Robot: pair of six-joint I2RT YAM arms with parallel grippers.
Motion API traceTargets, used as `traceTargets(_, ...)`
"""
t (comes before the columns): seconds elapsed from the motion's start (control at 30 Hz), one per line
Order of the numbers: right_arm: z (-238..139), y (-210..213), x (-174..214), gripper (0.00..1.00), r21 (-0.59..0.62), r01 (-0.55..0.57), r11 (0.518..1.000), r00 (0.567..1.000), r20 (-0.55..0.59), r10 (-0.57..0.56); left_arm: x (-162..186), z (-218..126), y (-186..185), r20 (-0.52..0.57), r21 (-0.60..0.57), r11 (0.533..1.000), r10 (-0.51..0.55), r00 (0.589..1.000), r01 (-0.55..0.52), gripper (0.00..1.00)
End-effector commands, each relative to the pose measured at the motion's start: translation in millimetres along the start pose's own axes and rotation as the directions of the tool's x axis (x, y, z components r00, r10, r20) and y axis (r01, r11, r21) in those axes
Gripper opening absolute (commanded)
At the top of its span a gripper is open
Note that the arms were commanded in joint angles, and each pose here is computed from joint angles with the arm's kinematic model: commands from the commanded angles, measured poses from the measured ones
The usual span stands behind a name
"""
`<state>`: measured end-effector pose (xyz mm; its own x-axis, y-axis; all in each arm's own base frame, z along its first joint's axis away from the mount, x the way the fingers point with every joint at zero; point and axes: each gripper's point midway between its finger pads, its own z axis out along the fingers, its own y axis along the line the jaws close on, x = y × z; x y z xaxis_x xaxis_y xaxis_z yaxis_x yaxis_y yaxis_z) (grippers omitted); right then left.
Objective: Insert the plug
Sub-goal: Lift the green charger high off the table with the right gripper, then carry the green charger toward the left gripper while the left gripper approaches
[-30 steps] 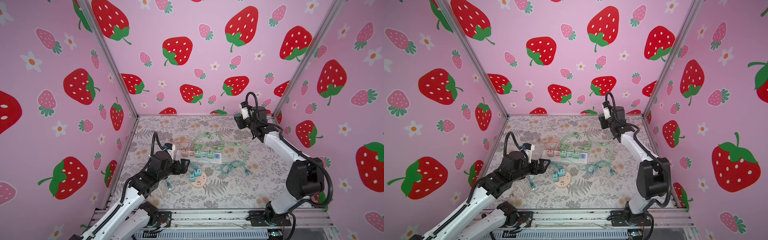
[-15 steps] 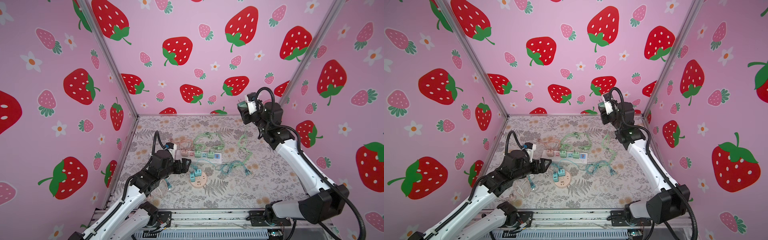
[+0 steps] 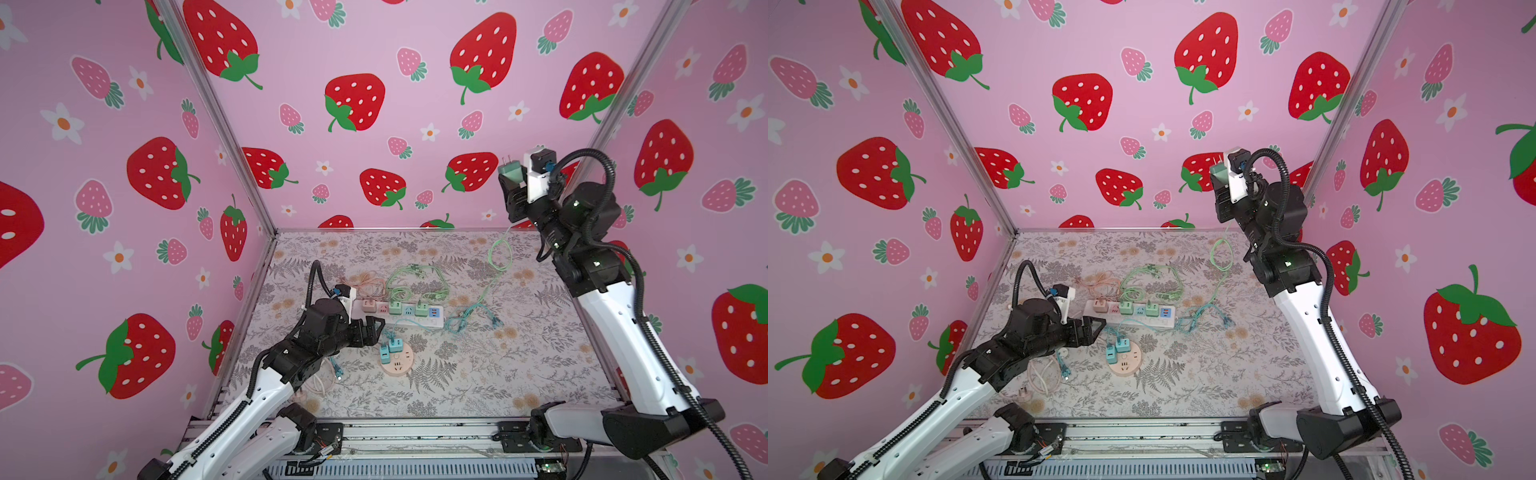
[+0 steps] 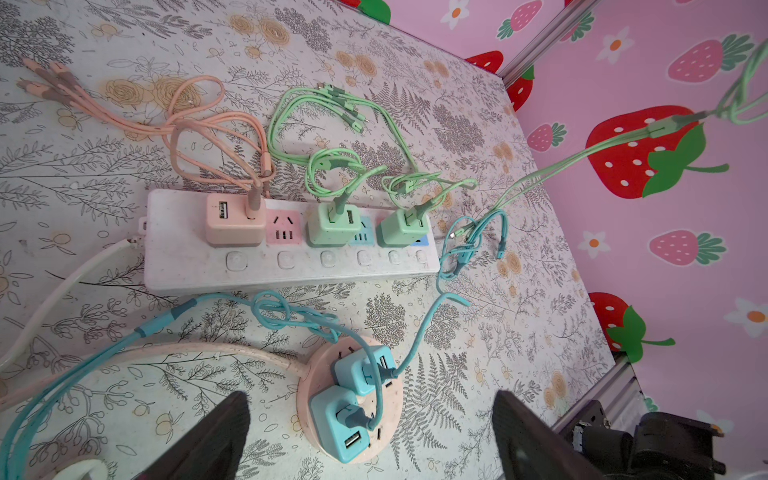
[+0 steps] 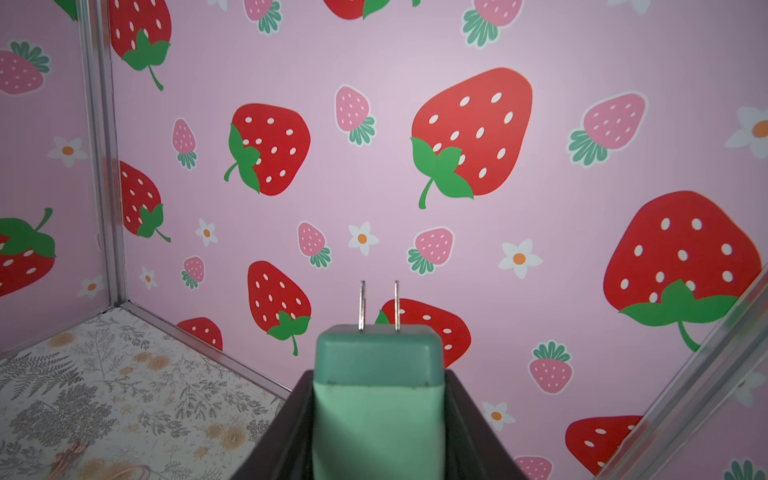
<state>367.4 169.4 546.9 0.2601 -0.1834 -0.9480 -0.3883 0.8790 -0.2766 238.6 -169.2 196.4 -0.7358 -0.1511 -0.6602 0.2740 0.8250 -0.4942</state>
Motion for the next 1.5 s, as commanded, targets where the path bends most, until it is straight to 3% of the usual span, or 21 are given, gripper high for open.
traceTargets(0.0, -23, -8, -46, 0.21, 0.021, 0.023, 0.999, 0.993, 0.113, -0.026, -14, -4, -11, 0.032, 0.036, 0.999, 0.006, 0.999, -0.007, 0.94)
traceTargets(0.3, -40, 1, -65, 0.19, -0.035, 0.058, 0.998, 0.985, 0.162, -0.052, -15, -1, -15, 0.020, 0.056, 0.998, 0.006, 1.000, -0.007, 0.94)
traceTargets(0.6, -54, 69, 33, 0.21, -0.320, 0.015, 0.947, 0.999, -0.022, -0.023, -22, -8, -39, 0.003, 0.150, 0.988, 0.042, 0.999, -0.042, 0.94)
traceTargets(0.8, -73, 127, 110, 0.21, -0.499, -0.076, 0.864, 0.986, -0.166, -0.008, -33, -19, -72, 0.003, 0.293, 0.954, 0.069, 0.998, -0.067, 0.94)
traceTargets(0.97, -94, 184, 156, 0.22, -0.634, -0.130, 0.762, 0.971, -0.237, -0.031, -40, -23, -93, 0.002, 0.387, 0.920, 0.065, 0.998, -0.061, 0.95)
traceTargets(1.1, -109, 228, 188, 0.23, -0.729, -0.156, 0.667, 0.960, -0.271, -0.071, -42, -27, -114, -0.020, 0.496, 0.866, 0.086, 0.996, -0.065, 0.92)
traceTargets(1.27, -124, 264, 211, 0.23, -0.801, -0.161, 0.576, 0.946, -0.291, -0.141, -38, -22, -123, -0.094, 0.539, 0.842, 0.102, 0.990, -0.035, 0.89)
traceTargets(1.47, -138, 287, 210, 0.24, -0.846, -0.128, 0.518, 0.953, -0.249, -0.170, -33, -13, -125, -0.168, 0.546, 0.837, 0.089, 0.982, 0.017, 0.81)
